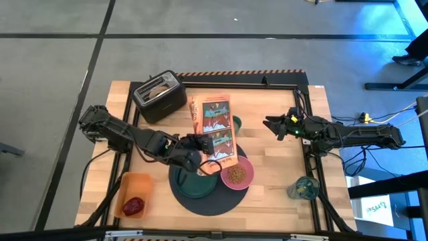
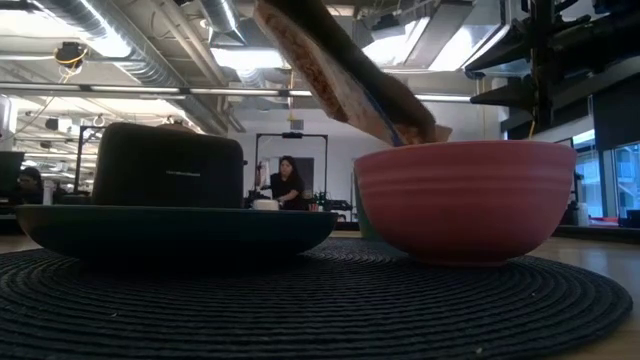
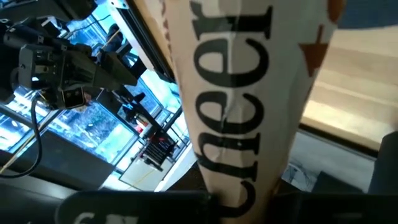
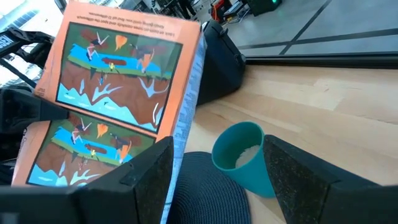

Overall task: Arrange a breakfast setting
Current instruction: Pour the cereal from the cereal box into the pink bowl on the placemat

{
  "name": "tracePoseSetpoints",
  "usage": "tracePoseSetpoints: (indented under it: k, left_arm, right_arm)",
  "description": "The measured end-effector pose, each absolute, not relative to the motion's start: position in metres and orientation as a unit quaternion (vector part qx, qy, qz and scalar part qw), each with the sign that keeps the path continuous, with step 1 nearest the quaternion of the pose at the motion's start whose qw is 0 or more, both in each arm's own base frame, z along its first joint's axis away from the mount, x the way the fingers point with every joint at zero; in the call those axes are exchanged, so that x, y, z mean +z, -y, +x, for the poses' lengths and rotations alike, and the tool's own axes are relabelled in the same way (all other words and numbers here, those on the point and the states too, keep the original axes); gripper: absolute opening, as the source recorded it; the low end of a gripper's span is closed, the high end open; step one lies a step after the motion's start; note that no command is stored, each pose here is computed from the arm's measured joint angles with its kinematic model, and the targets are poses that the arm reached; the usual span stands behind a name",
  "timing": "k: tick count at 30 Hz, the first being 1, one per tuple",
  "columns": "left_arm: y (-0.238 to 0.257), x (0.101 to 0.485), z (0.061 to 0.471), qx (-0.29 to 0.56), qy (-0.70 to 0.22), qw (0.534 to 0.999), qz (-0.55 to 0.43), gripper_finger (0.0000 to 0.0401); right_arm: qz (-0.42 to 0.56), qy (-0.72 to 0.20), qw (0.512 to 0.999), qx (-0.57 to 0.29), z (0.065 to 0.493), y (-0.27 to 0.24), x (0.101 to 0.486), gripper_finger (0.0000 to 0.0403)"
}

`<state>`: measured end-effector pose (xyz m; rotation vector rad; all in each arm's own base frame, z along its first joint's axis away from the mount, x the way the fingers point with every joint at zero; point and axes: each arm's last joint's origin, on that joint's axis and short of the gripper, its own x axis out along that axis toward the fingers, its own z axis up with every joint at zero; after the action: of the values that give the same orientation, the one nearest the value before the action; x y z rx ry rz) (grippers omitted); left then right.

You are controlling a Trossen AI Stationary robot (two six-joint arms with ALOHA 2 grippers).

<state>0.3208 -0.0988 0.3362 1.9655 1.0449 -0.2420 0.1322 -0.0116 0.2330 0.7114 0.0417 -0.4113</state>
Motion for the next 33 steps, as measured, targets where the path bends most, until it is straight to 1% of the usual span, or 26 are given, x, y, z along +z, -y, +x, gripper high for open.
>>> tracePoseSetpoints:
  k: [5, 7, 9, 12, 15, 19, 26, 33]
  left_arm:
    - [0.101, 0.337, 0.32, -0.093, -0.419, 0.432, 0.793, 0.0007]
    - [0.104, 0.337, 0.319, -0.093, -0.417, 0.416, 0.803, 0.0007]
    - [0.105, 0.337, 0.319, -0.092, -0.416, 0.417, 0.803, 0.0007]
    - [0.106, 0.339, 0.319, -0.083, -0.419, 0.394, 0.814, 0.0007]
    - [0.106, 0.34, 0.32, -0.074, -0.417, 0.393, 0.816, 0.0007]
    - [0.108, 0.339, 0.32, -0.08, -0.409, 0.418, 0.807, 0.0007]
    - [0.108, 0.338, 0.32, -0.075, -0.411, 0.444, 0.793, 0.0007]
    - [0.109, 0.335, 0.318, -0.093, -0.405, 0.506, 0.756, 0.0007]
  right_arm:
    - [0.346, -0.02, 0.916, -0.2, 0.132, 0.012, 0.233, 0.0236]
    - [0.346, -0.02, 0.916, -0.2, 0.132, 0.012, 0.233, 0.0236]
    - [0.346, -0.02, 0.916, -0.2, 0.132, 0.012, 0.233, 0.0236]
    - [0.345, -0.02, 0.917, -0.201, 0.132, 0.012, 0.233, 0.0236]
    - [0.345, -0.02, 0.917, -0.201, 0.132, 0.012, 0.233, 0.0236]
    - [0.345, -0.02, 0.916, -0.201, 0.132, 0.012, 0.233, 0.0236]
    - [0.345, -0.019, 0.916, -0.201, 0.132, 0.012, 0.233, 0.0236]
    - [0.345, -0.02, 0.917, -0.2, 0.132, 0.012, 0.233, 0.0236]
